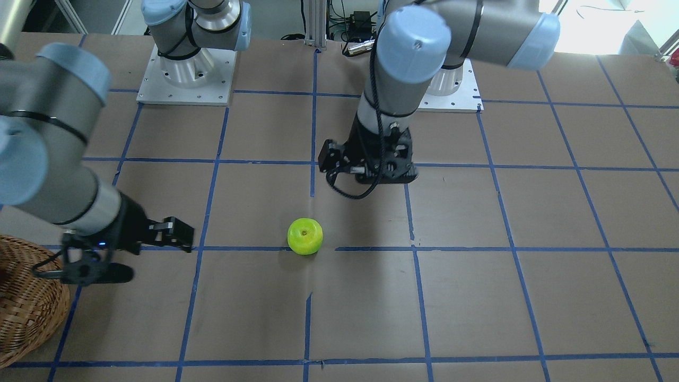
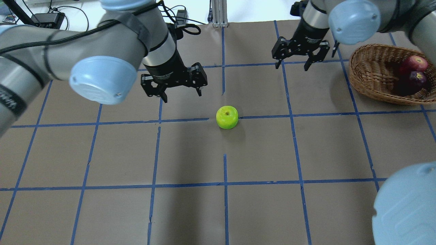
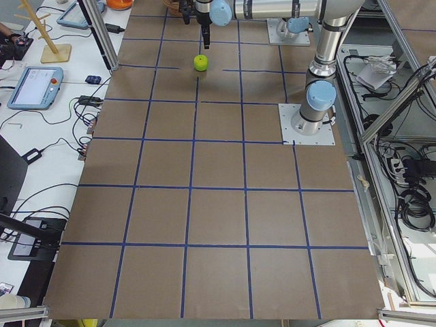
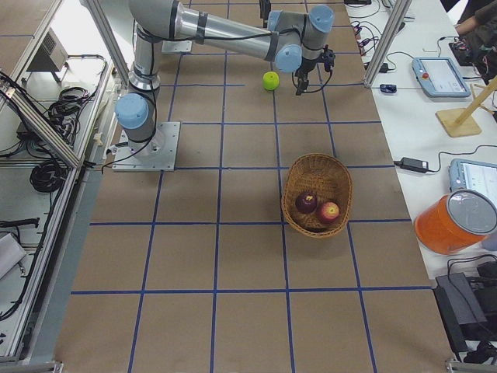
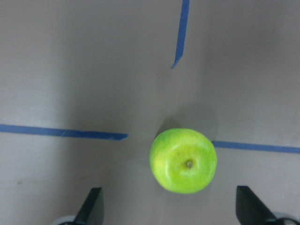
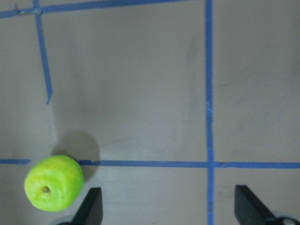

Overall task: Put all apples into basket
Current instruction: 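Grasp the green apple with the right gripper while the left withdraws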

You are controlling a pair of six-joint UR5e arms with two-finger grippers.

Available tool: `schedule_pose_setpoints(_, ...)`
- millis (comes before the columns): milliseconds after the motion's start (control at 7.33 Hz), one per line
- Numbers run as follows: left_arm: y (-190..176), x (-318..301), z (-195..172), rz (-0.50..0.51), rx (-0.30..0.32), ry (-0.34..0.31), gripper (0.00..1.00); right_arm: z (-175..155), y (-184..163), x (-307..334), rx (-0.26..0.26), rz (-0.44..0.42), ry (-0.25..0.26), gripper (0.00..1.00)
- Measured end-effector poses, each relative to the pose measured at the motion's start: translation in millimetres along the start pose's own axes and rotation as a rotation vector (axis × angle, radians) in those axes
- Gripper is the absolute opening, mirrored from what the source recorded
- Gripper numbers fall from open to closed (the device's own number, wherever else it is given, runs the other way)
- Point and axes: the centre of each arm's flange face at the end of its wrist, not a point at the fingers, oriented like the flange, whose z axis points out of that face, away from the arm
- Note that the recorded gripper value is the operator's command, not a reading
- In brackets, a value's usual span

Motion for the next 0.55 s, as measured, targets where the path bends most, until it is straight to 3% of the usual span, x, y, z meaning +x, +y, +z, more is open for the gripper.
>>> schedule_pose_setpoints(273,29.3,-45.6,-39.6,0.034,0.0,-0.062,1.0,54.0,40.6,-103.2,0.03,0.049,0.0,1.0)
schedule_pose_setpoints(545,34.6,-65.1,-59.6,0.035,0.055,-0.059,1.0,120.2,60.2,-137.6,0.048,0.067,-0.001,1.0)
